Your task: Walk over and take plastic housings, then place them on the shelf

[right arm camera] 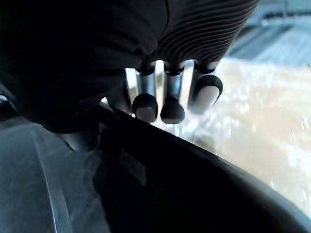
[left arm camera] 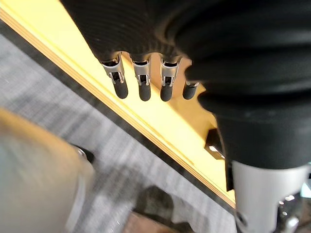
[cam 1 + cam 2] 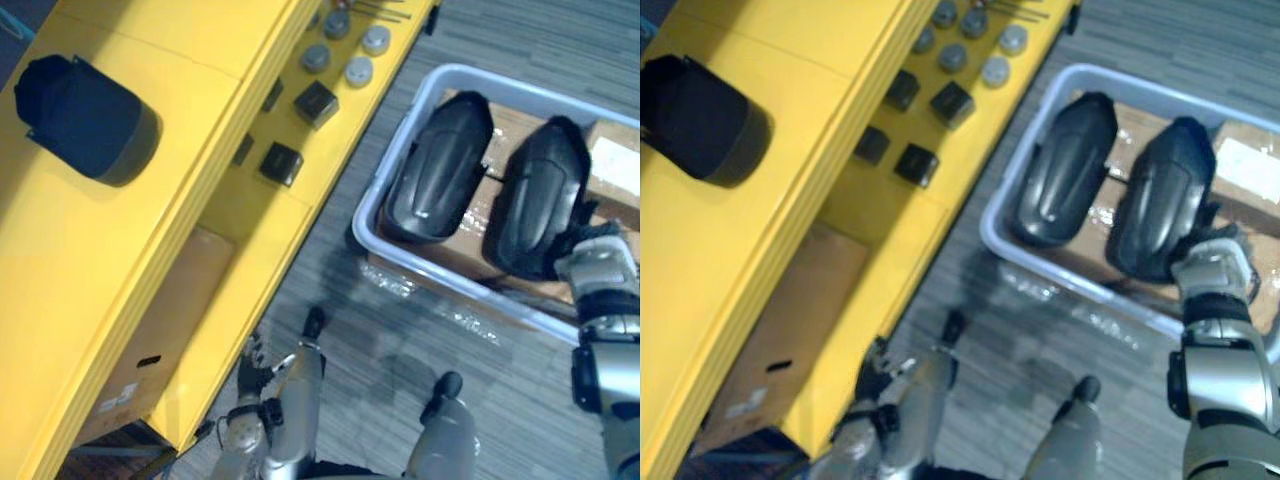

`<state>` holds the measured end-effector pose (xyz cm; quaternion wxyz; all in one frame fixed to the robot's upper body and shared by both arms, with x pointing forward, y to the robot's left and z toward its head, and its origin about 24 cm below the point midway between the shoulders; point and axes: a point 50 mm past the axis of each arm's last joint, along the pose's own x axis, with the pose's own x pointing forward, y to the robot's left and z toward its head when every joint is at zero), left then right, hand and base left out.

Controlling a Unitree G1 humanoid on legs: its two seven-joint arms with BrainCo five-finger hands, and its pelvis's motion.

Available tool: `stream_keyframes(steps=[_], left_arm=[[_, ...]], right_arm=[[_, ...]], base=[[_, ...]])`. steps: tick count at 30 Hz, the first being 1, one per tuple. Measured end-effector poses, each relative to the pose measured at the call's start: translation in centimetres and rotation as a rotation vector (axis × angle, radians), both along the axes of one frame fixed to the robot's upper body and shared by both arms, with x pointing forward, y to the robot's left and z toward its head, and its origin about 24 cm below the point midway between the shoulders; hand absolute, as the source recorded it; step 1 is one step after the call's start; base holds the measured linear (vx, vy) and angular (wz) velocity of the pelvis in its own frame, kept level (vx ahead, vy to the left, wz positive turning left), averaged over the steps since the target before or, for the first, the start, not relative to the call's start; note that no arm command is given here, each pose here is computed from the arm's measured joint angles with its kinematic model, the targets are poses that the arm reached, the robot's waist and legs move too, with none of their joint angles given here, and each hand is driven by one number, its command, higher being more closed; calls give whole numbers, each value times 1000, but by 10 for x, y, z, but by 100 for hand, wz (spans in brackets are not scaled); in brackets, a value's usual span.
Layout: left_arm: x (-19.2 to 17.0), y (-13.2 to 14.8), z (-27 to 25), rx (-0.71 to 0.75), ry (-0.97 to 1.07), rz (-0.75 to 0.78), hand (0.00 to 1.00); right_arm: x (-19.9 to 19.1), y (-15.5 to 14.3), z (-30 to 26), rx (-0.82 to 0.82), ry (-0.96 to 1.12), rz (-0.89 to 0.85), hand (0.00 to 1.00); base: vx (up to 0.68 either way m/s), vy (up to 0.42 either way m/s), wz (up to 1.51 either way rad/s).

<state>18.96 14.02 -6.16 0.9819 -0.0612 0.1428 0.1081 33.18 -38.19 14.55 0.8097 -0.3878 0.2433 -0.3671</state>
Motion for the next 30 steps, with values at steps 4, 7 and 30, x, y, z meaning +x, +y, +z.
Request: stream_keyframes(steps=[4, 7, 30], left_arm=[[5, -1, 15, -45, -85, 3, 0], [11, -3, 32, -66, -171, -2, 0], [33, 8, 140, -17, -549, -169, 0]], right_arm=[[-2, -9, 14, -84, -39, 19, 100], [-1, -9, 26, -160, -99, 56, 100], [-1, 64, 8, -328, -399, 335, 100]], base=[[0, 0, 0], [-12, -6, -7], [-19, -23, -6]])
